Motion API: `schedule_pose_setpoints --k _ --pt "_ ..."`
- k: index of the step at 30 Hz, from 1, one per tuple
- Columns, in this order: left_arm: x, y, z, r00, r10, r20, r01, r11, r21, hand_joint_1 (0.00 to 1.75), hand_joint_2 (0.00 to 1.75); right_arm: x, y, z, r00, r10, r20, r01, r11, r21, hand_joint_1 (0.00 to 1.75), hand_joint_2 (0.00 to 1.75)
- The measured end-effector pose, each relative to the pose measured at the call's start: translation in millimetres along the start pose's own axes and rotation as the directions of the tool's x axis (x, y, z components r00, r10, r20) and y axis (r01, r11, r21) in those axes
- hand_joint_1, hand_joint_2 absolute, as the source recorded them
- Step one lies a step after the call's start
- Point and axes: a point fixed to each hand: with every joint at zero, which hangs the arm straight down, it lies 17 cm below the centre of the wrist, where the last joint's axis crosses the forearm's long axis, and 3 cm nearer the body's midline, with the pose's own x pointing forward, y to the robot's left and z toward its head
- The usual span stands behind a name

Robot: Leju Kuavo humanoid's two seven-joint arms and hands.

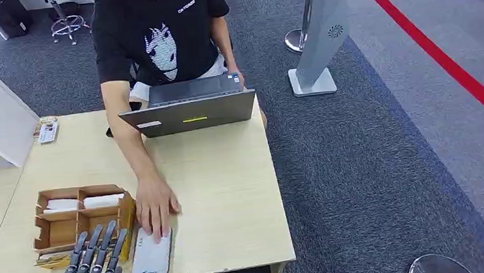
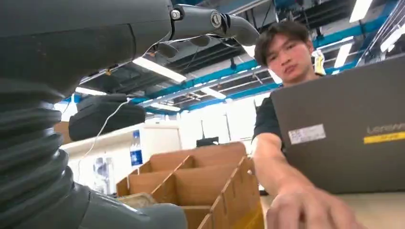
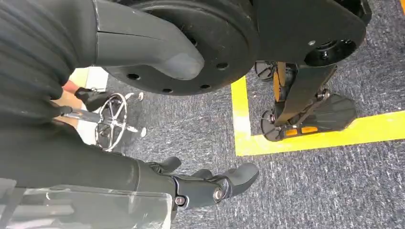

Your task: Pass the card to the sensor for recognition and then transmit it.

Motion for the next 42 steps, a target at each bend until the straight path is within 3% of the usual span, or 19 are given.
schedule_pose_setpoints --k 9,23,42 --pt "-36.6 -21.7 9.9 0.996 -0.007 -0.087 0.003 0.999 -0.041 0.00 1.75 -1.0 -0.6 -0.1 1.000 0.004 -0.003 -0.004 1.000 -0.002 0.00 1.75" --pt "-73.9 -21.2 15.1 0.981 0.001 -0.195 -0.004 1.000 -0.018 0.00 1.75 -0.5 -1.1 -0.1 1.000 0.007 0.000 -0.007 1.000 -0.002 0.00 1.75" --pt "-78.9 -29.5 5.7 0.978 0.011 -0.207 -0.013 1.000 -0.011 0.00 1.75 -0.5 -1.0 -0.1 1.000 0.024 0.002 -0.024 1.000 -0.002 0.00 1.75"
